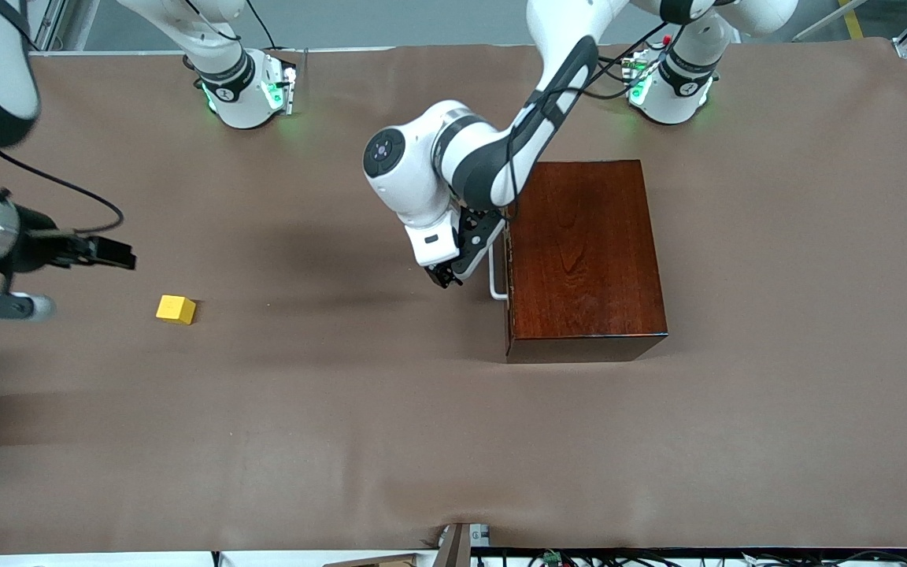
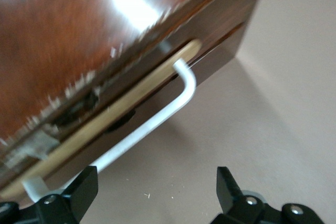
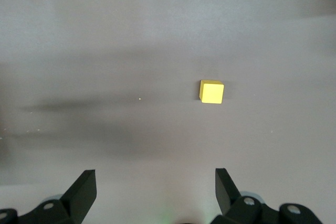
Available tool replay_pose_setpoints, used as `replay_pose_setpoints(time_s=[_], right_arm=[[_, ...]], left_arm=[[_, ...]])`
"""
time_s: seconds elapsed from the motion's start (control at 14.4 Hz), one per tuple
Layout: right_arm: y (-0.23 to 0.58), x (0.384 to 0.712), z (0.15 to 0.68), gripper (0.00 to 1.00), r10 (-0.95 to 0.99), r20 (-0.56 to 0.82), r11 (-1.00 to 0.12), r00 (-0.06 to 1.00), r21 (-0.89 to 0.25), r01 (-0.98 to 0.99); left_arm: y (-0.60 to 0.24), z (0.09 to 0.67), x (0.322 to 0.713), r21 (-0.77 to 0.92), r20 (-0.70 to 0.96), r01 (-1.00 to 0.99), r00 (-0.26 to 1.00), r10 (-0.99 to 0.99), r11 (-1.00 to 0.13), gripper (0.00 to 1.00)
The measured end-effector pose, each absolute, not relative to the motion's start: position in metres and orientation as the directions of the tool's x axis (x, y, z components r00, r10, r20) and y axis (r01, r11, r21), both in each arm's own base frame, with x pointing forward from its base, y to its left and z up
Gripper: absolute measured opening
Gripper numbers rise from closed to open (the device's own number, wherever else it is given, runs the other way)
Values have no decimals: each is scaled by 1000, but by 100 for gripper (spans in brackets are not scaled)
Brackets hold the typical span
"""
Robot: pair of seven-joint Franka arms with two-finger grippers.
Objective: Open drawer, take yellow block, close drawer
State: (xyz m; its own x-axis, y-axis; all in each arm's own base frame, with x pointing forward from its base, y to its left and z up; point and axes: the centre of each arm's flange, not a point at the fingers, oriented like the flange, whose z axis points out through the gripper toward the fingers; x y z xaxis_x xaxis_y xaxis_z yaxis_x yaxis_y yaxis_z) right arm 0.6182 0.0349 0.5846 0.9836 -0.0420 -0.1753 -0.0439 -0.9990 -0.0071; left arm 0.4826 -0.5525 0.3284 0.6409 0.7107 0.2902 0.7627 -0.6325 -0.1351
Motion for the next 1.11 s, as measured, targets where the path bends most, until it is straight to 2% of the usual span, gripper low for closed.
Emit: replay_pose_setpoints(time_s=[0.28,0.62,1.11], right_arm=[[40,605,616,100,-38,-138,-999,990,-16,-41],[45,597,630,100,-31,-119,-998,992,-43,-37],[38,581,643,100,-44,-164,-998,985,-26,-49]], left_arm=[[-525,408,507,-84,241,660,740,628,-746,100],[-432,520,555,-38,222,467,866,448,-883,100],[-306,574,592,-49,213,361,915,343,-931,100]])
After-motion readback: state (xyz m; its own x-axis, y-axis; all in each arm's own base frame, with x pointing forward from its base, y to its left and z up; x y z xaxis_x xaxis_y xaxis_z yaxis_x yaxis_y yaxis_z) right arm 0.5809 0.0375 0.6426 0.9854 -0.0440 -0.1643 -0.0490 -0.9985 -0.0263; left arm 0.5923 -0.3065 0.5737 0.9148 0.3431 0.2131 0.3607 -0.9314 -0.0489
